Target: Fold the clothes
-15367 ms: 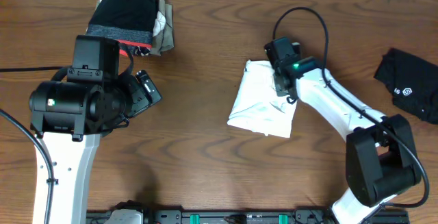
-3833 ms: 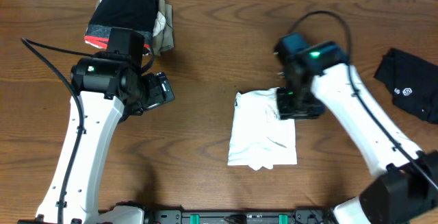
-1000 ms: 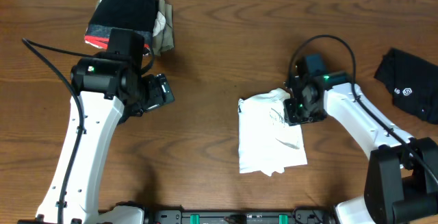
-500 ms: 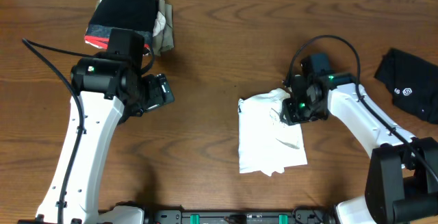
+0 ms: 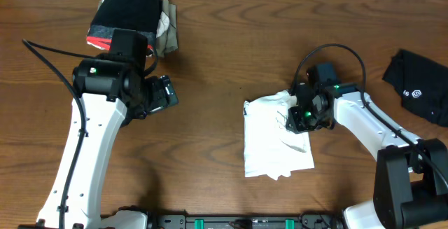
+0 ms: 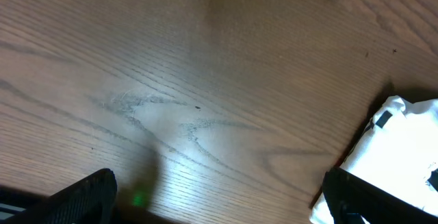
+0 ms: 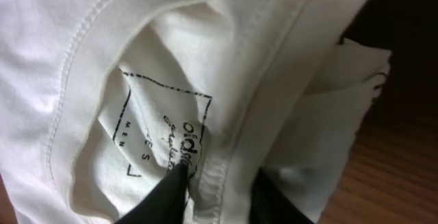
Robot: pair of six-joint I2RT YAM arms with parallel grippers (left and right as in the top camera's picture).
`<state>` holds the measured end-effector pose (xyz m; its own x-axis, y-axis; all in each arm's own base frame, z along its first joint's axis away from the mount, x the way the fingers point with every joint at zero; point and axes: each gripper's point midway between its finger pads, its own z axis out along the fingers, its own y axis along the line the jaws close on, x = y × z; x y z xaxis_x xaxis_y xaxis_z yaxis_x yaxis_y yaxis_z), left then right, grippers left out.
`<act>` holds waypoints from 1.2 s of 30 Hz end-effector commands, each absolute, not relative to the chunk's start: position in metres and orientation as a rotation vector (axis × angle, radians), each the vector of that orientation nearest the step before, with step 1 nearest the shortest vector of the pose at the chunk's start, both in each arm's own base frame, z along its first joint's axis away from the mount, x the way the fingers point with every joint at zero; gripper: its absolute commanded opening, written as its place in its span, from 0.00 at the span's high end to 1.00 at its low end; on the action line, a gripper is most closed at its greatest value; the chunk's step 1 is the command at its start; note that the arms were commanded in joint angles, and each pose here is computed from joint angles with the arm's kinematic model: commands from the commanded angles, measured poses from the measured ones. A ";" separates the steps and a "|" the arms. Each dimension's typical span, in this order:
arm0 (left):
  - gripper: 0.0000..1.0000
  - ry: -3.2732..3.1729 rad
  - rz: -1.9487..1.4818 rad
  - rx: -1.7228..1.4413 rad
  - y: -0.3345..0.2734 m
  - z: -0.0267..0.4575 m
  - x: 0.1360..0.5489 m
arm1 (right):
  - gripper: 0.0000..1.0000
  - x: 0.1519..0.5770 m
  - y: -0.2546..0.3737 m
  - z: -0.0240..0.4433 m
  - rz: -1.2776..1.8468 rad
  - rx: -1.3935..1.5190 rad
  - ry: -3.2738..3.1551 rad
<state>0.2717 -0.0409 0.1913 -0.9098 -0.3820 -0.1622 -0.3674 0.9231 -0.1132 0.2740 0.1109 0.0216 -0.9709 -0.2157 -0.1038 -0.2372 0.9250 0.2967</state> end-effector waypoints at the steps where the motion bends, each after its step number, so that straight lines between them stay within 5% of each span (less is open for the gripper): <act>1: 0.02 2.914 -0.096 -0.542 -0.039 0.189 0.270 | 0.78 0.278 0.107 0.022 0.497 -0.325 3.012; 8: 0.02 2.914 -0.096 -0.542 -0.039 0.189 0.270 | 0.99 0.288 0.097 0.028 0.479 -0.272 3.000; 36: 0.02 2.913 -0.095 -0.542 -0.039 0.189 0.271 | 0.81 0.295 0.036 0.039 -0.051 0.026 3.072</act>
<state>0.2718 -0.0409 0.1913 -0.9096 -0.3824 -0.1625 -0.3677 0.9230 -0.1135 0.2904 0.0477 0.0374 -0.9974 -0.0352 -0.0634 -0.0362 0.9992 0.0161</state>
